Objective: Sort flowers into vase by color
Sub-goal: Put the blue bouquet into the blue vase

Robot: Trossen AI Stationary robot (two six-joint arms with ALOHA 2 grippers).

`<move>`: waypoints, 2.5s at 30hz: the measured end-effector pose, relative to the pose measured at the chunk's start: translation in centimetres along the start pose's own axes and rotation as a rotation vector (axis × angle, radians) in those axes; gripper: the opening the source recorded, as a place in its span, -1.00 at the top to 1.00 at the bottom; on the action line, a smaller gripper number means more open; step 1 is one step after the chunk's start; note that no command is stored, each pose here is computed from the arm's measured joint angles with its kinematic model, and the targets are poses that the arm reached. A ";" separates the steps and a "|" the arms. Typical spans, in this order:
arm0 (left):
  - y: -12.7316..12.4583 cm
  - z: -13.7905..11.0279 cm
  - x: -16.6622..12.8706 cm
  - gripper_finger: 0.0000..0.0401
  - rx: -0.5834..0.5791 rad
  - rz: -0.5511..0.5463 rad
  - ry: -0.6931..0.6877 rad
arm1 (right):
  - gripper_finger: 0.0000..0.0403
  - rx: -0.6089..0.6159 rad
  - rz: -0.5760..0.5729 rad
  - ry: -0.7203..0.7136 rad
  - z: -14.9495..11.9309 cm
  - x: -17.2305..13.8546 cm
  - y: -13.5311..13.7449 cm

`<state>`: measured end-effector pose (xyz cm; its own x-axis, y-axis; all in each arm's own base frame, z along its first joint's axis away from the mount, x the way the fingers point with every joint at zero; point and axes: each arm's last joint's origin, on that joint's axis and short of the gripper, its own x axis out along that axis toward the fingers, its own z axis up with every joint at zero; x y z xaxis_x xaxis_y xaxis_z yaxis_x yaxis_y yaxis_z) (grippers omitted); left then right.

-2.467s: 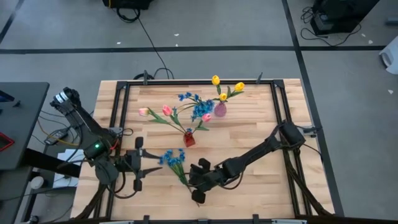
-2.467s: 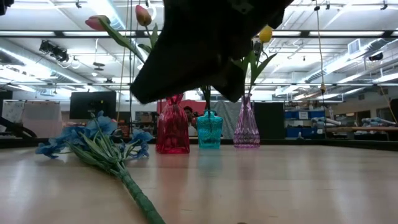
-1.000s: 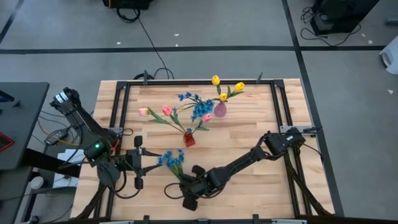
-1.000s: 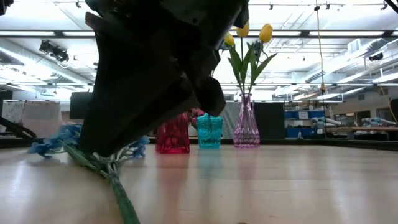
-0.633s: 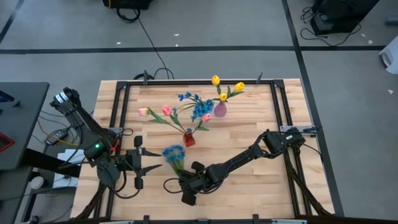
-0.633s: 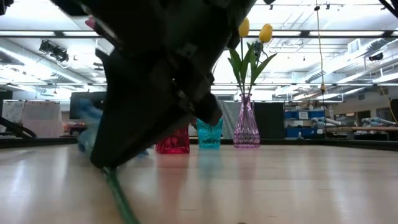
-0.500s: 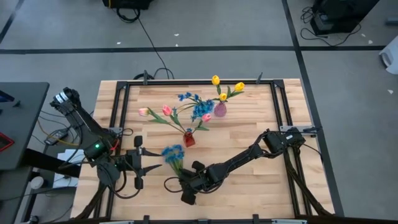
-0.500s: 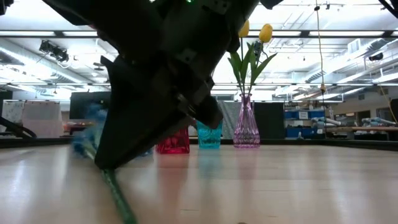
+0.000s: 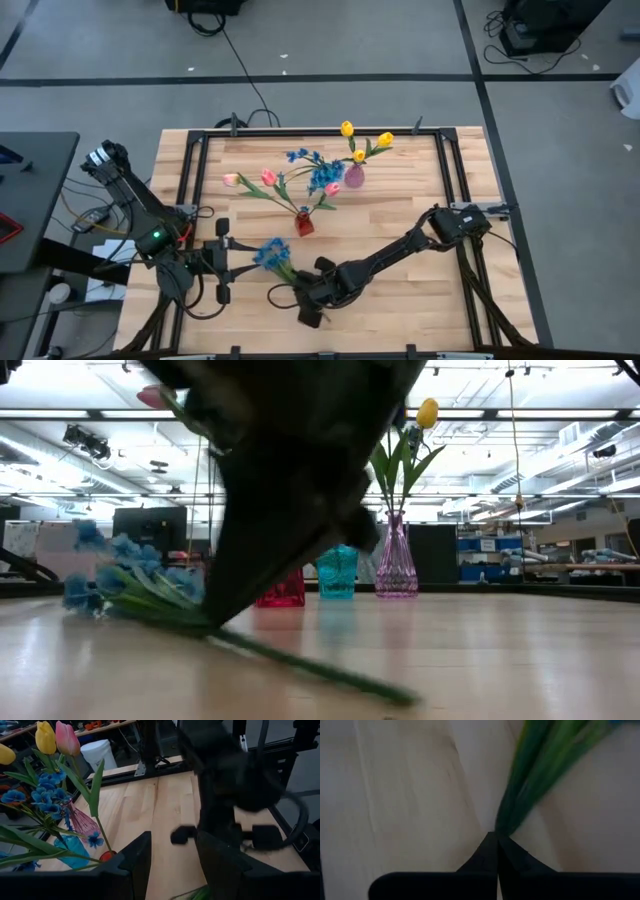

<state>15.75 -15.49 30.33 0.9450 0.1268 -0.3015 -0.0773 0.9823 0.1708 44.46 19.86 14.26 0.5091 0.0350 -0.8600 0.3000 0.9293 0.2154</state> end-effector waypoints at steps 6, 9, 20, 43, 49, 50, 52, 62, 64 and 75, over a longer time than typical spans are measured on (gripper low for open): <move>0.0 0.0 0.0 0.18 0.000 0.000 0.000 | 0.99 -0.146 -0.131 0.047 -0.5 -5.0 0.0; 0.0 0.0 0.0 0.18 0.000 0.000 0.000 | 0.99 -0.190 -0.195 0.090 -1.5 -6.0 0.0; 0.0 0.0 0.0 0.18 -0.009 0.000 -0.001 | 0.70 -0.213 -0.131 -0.098 -1.6 -6.4 2.1; 0.0 0.0 0.0 0.18 -0.042 0.000 0.000 | 0.24 -0.206 0.059 -0.308 -5.8 0.2 -1.6; 0.0 0.0 0.0 0.18 -0.042 0.000 0.000 | 0.27 -0.313 0.015 -0.283 -6.5 0.6 -2.3; 0.0 0.0 0.0 0.18 -0.042 0.000 0.000 | 0.28 -0.336 0.000 -0.268 -6.6 0.6 -2.4; 0.0 0.0 0.0 0.18 -0.042 0.000 0.000 | 0.31 -0.364 -0.037 -0.229 -6.8 0.4 -2.6; 0.0 -0.1 0.0 0.18 -0.038 0.003 0.010 | 0.50 -0.414 -0.127 0.014 -5.9 -1.5 -2.7; 0.0 -0.2 0.0 0.18 -0.040 0.003 0.011 | 0.58 -0.366 -0.103 0.043 -5.8 -1.5 -2.8; 0.0 -0.2 0.0 0.18 -0.062 -0.003 0.013 | 0.96 -0.239 -0.076 0.110 -5.3 -2.5 -3.2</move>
<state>15.70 -15.46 30.16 0.9409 0.1251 -0.3147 -0.0943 0.9893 0.1116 38.00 18.71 13.24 0.3982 -0.0107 -0.9172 0.1283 0.9908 0.0442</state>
